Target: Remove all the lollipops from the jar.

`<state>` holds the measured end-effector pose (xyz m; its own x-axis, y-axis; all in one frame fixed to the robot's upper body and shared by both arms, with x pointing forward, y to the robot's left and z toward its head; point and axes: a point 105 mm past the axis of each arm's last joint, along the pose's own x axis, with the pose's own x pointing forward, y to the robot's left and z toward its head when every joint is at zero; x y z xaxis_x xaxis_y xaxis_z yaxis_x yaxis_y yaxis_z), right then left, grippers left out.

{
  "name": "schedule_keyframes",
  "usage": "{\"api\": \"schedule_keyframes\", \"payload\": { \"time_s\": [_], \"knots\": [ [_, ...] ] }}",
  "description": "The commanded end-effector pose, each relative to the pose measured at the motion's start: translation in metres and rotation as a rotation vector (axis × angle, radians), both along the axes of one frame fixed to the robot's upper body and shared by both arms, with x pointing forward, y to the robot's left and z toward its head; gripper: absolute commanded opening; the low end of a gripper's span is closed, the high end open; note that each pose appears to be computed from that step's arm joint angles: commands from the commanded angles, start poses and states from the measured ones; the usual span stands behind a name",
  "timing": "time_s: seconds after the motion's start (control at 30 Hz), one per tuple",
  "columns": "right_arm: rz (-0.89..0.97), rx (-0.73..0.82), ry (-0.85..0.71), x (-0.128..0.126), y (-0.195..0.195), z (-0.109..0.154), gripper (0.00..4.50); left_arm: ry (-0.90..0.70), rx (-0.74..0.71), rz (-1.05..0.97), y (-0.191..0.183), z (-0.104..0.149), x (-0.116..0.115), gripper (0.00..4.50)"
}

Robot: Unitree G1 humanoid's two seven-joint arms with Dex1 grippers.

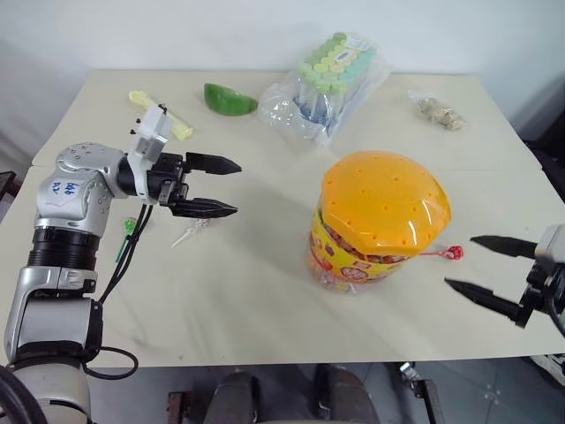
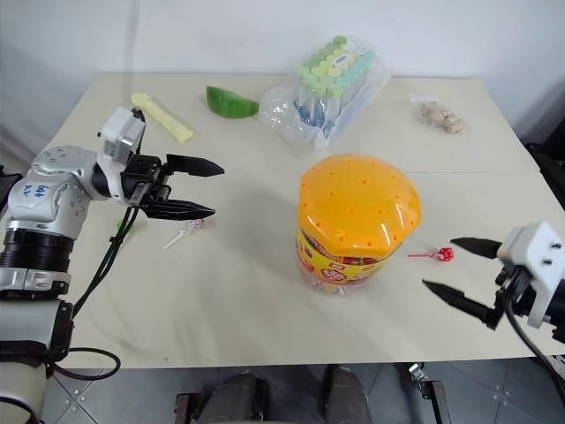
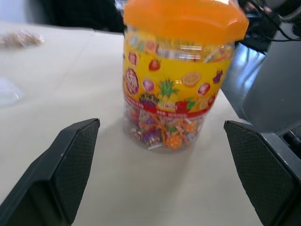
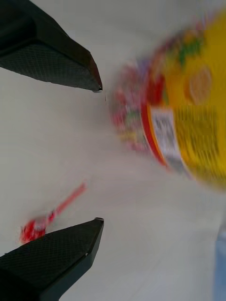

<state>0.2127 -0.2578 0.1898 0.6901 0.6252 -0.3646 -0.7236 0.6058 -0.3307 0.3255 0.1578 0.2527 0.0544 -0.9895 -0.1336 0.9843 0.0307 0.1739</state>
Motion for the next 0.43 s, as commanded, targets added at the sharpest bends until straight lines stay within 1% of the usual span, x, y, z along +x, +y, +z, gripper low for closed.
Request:
{"api": "schedule_keyframes", "payload": {
  "time_s": [0.03,0.17,0.3,0.43],
  "knots": [
    [0.053,-0.014,-0.041,0.002,-0.001,0.0,4.48,-0.023,-0.002,0.017,0.011,0.006,-0.014,4.5],
    [0.096,0.012,-0.04,0.004,0.0,-0.006,4.48,0.016,0.005,0.083,0.026,-0.004,-0.025,4.5],
    [0.09,0.041,-0.075,0.015,0.002,-0.008,4.48,0.047,-0.005,0.179,0.041,-0.013,-0.034,4.5],
    [0.045,0.074,-0.113,0.028,0.005,-0.009,4.48,0.014,0.018,0.232,0.051,-0.025,-0.045,4.5]
  ]
}}
